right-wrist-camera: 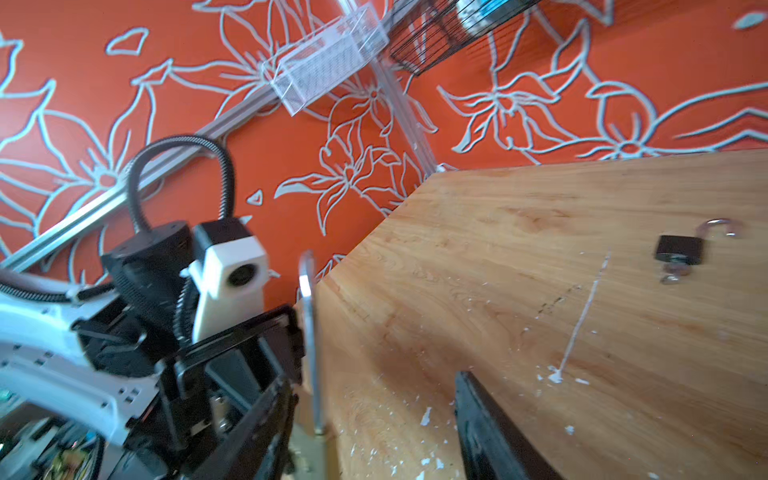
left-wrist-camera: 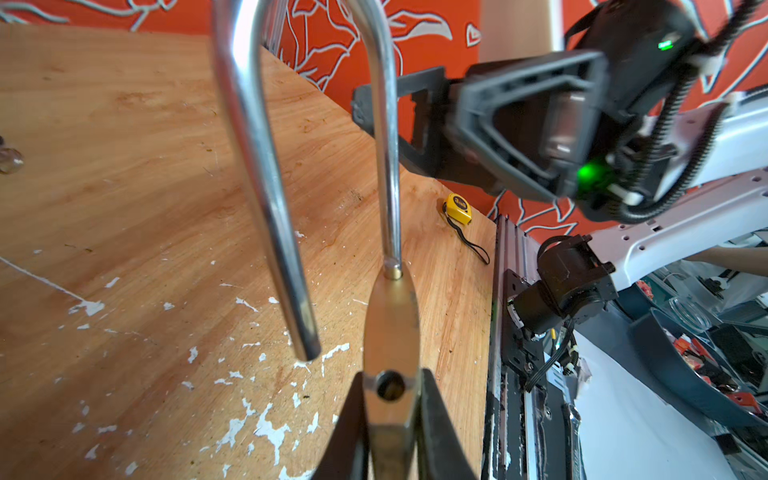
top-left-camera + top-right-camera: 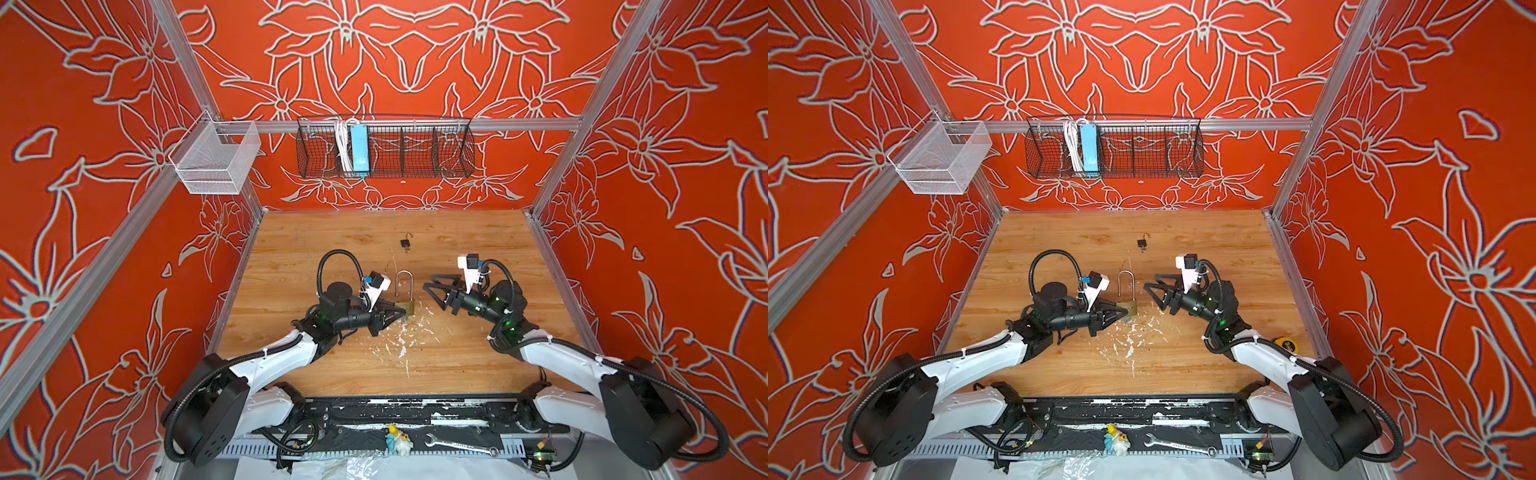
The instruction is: Unlock with the key
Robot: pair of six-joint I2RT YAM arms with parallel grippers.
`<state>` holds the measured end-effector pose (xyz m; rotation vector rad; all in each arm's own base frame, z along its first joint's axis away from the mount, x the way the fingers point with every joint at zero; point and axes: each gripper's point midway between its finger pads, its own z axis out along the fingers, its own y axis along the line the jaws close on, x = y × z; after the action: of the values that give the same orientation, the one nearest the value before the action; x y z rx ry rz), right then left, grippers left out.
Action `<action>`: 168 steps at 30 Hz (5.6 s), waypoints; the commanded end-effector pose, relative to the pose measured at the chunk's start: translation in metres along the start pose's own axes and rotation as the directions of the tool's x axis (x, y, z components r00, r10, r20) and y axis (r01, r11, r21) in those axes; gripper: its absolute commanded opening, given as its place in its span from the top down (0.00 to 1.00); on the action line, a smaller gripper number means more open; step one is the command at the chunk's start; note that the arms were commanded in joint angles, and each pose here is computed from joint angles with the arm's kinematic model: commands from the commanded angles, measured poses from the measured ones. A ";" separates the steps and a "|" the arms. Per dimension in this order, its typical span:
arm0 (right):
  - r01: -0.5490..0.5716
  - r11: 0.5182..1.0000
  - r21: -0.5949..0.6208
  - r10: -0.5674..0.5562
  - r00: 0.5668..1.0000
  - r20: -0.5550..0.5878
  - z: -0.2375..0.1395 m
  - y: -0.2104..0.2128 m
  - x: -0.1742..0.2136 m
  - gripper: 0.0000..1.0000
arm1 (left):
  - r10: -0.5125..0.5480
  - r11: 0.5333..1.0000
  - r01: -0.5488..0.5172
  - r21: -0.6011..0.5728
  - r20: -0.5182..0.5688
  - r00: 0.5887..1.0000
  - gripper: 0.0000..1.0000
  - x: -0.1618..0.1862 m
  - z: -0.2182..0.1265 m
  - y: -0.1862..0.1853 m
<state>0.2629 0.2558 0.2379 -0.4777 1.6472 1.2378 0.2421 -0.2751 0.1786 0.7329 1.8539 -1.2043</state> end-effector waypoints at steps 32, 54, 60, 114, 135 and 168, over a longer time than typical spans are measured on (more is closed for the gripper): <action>0.195 0.784 0.590 -0.182 0.980 -0.082 -0.008 -0.037 -0.007 0.29 | 0.234 0.850 -0.199 -0.487 0.012 0.972 1.00 -0.017 0.030 0.019; 0.046 0.983 0.178 -0.057 0.997 0.057 -0.016 -0.027 -0.001 0.06 | 0.136 0.986 -0.139 0.089 0.041 0.990 1.00 -0.025 0.003 -0.023; 0.046 0.988 0.145 -0.055 0.997 0.060 -0.015 -0.020 -0.003 0.06 | 0.121 0.979 -0.125 0.163 0.034 0.992 1.00 -0.022 0.007 -0.030; -0.004 0.922 0.387 -0.014 0.999 0.044 -0.018 -0.062 -0.004 0.09 | 0.146 0.951 -0.141 0.276 0.004 0.989 1.00 -0.025 0.016 -0.068; 0.051 0.889 0.455 -0.062 0.998 0.009 -0.025 -0.065 0.001 0.11 | 0.095 0.912 -0.051 -0.407 0.089 0.991 1.00 -0.038 0.002 0.030; 0.093 0.846 0.525 -0.134 0.990 0.040 -0.039 -0.081 0.007 0.02 | -0.578 0.756 0.569 -0.324 0.078 0.812 1.00 -0.086 0.030 0.308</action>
<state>0.3003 0.1839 0.1730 -0.1732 1.8237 0.6258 0.5344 -0.1812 0.0751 -0.0922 2.3972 -1.0639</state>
